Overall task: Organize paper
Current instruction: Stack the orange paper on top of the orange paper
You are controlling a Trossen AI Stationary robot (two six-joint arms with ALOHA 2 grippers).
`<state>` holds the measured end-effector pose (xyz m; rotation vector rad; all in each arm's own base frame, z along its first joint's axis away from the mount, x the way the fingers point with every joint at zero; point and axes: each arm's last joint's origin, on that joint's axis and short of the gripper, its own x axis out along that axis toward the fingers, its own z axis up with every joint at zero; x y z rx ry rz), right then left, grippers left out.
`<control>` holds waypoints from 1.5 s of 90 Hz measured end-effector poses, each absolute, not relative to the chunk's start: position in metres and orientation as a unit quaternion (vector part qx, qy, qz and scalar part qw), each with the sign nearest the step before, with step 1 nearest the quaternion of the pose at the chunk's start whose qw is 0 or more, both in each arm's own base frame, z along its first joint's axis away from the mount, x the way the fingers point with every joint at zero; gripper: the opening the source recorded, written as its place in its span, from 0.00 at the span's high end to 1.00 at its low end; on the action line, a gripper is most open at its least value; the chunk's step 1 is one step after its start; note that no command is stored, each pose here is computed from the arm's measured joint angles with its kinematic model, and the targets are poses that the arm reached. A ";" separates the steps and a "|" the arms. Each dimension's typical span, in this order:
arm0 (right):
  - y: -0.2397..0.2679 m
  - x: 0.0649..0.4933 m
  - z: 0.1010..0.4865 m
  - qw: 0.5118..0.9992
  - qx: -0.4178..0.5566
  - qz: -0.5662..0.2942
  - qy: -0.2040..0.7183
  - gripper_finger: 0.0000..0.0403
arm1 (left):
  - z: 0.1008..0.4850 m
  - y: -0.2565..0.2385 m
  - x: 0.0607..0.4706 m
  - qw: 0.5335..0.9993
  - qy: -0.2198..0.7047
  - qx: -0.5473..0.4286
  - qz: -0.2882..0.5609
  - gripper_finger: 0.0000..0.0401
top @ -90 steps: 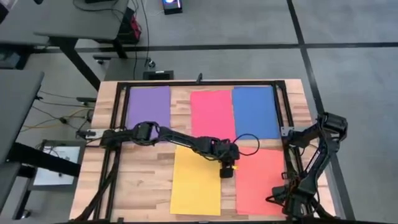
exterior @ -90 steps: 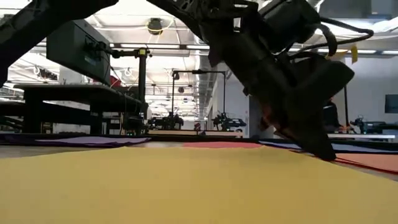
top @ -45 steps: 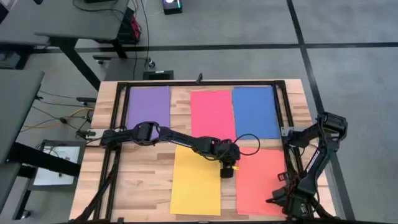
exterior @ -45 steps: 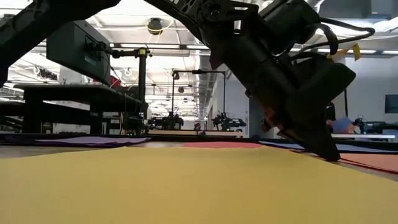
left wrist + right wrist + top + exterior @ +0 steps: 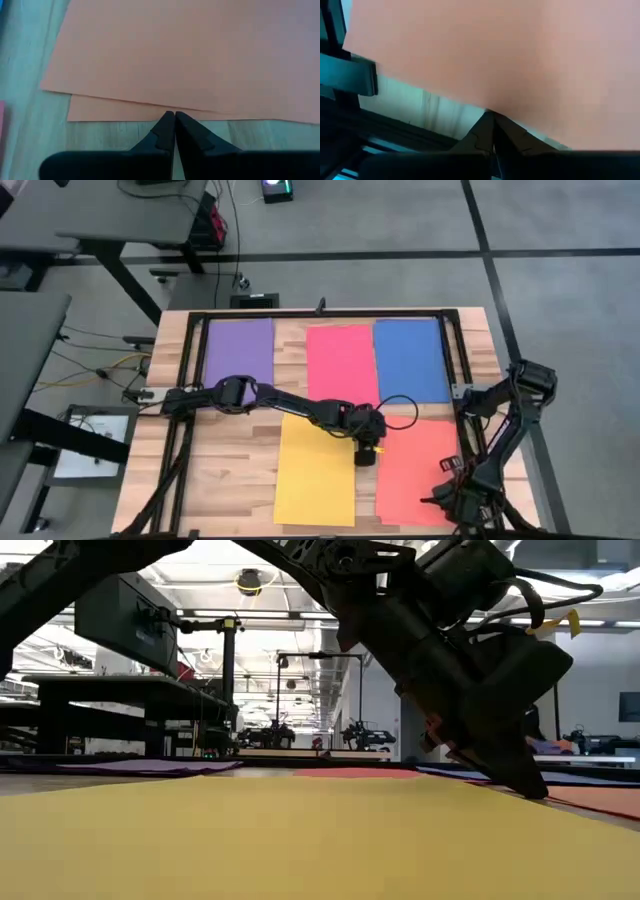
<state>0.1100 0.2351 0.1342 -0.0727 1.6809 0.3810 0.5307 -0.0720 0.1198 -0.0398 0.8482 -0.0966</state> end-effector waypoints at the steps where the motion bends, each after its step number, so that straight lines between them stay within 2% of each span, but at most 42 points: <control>1: 0.235 0.110 0.134 0.651 -0.032 0.168 0.740 1.00 | 0.120 -0.072 0.531 0.910 0.411 -0.019 -0.047 1.00; 23: 0.238 0.104 0.136 0.652 -0.053 0.176 0.735 1.00 | 0.120 -0.072 0.531 0.910 0.412 -0.018 -0.047 1.00; 44: 0.241 0.105 0.138 0.654 -0.022 0.145 0.742 1.00 | 0.134 -0.076 0.530 0.899 0.432 -0.025 -0.072 1.00; 72: 0.245 0.096 0.139 0.655 -0.017 0.139 0.743 1.00 | 0.159 -0.128 0.522 0.884 0.449 -0.012 -0.131 1.00; 100: 0.245 0.096 0.139 0.657 -0.016 0.142 0.741 1.00 | 0.141 -0.166 0.518 0.881 0.450 -0.041 -0.142 1.00; 135: 0.245 0.096 0.138 0.655 -0.022 0.152 0.740 1.00 | 0.144 -0.183 0.517 0.891 0.426 -0.058 -0.145 1.00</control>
